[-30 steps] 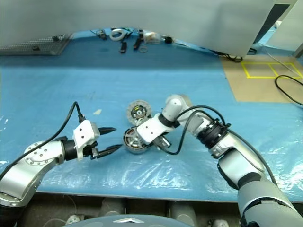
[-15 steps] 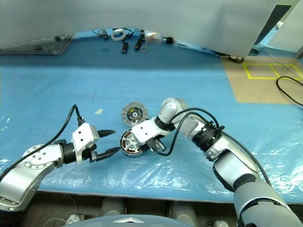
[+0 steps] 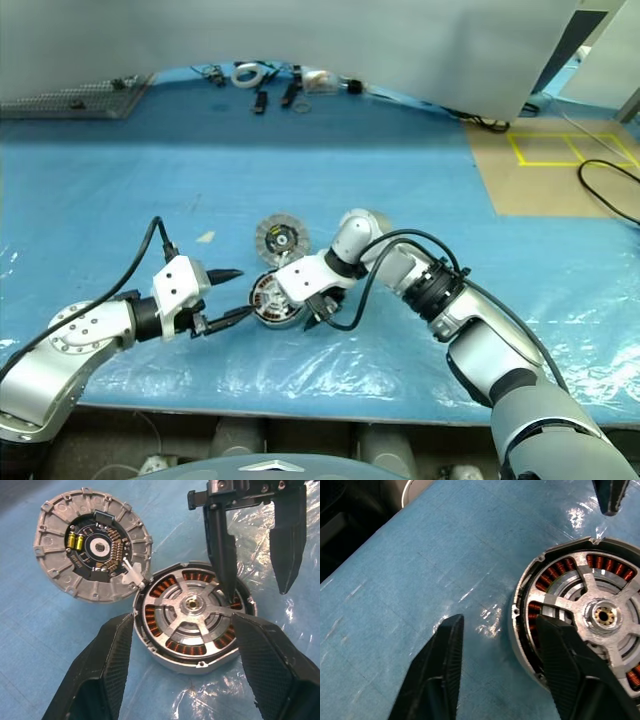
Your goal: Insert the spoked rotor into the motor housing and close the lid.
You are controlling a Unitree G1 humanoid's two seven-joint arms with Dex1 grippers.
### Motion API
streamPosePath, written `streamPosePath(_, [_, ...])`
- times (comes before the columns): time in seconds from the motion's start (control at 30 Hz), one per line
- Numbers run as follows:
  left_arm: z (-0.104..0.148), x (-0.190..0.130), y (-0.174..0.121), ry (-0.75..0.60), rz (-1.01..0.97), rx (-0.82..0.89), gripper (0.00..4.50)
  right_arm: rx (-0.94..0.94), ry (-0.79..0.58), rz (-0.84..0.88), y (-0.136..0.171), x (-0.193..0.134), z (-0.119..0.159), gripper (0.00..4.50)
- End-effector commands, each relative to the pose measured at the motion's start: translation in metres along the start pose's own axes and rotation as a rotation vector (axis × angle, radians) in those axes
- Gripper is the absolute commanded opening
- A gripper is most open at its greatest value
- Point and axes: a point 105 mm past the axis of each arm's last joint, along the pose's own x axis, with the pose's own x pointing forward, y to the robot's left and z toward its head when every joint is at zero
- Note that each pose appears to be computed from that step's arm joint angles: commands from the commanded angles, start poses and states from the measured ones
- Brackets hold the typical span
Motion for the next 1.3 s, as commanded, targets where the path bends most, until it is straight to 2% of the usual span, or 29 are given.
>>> streamPosePath(0.03, [0.010, -0.003, 0.005, -0.030, 0.013, 0.033, 3.29, 0.073, 0.017, -0.015, -0.003, -0.008, -0.010, 2.43])
streamPosePath(0.1, [0.010, -0.006, 0.007, -0.019, 0.006, 0.029, 3.29, 0.031, 0.017, -0.034, -0.005, -0.020, -0.006, 2.43])
streamPosePath(0.37, [0.005, -0.024, 0.026, 0.022, 0.055, 0.055, 3.29, 0.147, -0.243, -0.173, -0.009, -0.079, 0.027, 2.43])
streamPosePath(0.53, [0.007, -0.027, 0.033, 0.021, 0.070, 0.066, 3.29, 0.248, -0.398, -0.324, -0.020, -0.114, 0.036, 2.43])
streamPosePath(0.63, [0.009, -0.027, 0.034, 0.014, 0.074, 0.069, 3.29, 0.341, -0.450, -0.561, -0.051, -0.136, 0.020, 2.43])
streamPosePath(0.73, [0.009, -0.026, 0.037, 0.017, 0.084, 0.078, 3.29, 0.486, -0.420, -0.833, -0.085, -0.151, -0.019, 2.43])
streamPosePath(0.83, [0.010, -0.024, 0.037, 0.015, 0.080, 0.082, 3.29, 0.664, -0.396, -0.970, -0.101, -0.149, -0.058, 1.79])
streamPosePath(1.0, [0.013, -0.025, 0.040, 0.013, 0.084, 0.091, 3.29, 0.809, -0.441, -0.950, -0.112, -0.123, -0.070, 0.15])
streamPosePath(1.13, [0.014, -0.029, 0.041, 0.014, 0.093, 0.089, 3.29, 0.838, -0.507, -0.903, -0.117, -0.113, -0.062, 0.03])
streamPosePath(1.3, [0.015, -0.031, 0.039, 0.015, 0.099, 0.082, 3.29, 0.868, -0.661, -0.701, -0.114, -0.098, -0.039, 0.03])
